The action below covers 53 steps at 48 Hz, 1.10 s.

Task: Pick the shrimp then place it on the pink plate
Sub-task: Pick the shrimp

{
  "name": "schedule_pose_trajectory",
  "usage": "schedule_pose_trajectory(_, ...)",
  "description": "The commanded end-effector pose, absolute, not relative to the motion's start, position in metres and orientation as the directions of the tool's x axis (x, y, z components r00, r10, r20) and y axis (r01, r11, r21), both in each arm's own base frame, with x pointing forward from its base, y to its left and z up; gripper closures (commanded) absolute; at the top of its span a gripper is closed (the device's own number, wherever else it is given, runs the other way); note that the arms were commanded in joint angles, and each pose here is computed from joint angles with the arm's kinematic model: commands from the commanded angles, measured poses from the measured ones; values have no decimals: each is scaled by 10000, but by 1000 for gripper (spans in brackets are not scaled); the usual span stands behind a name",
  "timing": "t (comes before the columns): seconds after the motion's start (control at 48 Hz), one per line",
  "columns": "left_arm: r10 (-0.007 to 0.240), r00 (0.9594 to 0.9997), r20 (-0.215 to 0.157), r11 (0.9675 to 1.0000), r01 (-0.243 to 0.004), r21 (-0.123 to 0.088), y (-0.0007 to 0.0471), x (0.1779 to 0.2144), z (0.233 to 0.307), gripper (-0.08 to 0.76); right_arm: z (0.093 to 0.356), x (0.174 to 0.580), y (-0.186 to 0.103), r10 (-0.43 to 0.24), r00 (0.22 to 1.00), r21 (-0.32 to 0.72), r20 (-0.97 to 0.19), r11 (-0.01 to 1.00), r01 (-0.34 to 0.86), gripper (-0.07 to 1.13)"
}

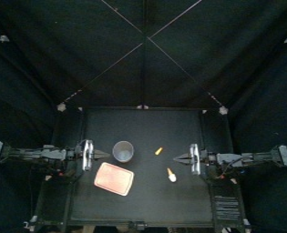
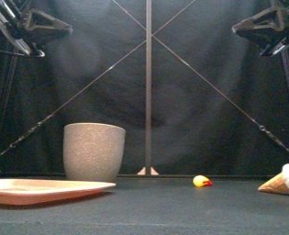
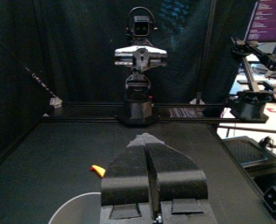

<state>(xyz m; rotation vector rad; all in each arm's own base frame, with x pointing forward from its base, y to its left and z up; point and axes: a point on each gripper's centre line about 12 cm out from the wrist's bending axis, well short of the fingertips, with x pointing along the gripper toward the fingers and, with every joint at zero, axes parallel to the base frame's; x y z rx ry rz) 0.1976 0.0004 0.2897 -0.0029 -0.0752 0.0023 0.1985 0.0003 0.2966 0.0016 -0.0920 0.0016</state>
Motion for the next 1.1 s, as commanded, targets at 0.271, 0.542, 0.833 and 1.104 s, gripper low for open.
schedule_pose_trajectory(0.271,189,9997,153,9998,-187,-75,37,2039,3004,613,2549,2170,-255,-1139,9756,-131,-1876,9935,1135,1003)
schedule_pose_trajectory(0.542,715,9974,15,9974,-715,-105,143,2031,2955,613,2347,2353,-413,-1581,9366,-961,-3128,9863,1344,775)
schedule_pose_trajectory(0.833,863,9963,-31,9962,-864,-59,175,2041,2923,611,2260,2487,-507,-1791,9341,-796,-3087,9835,1623,243)
schedule_pose_trajectory(1.104,1018,9938,445,9948,-1017,-44,205,2023,2917,609,2148,2600,-557,-1833,9262,-842,-3294,9828,1645,142)
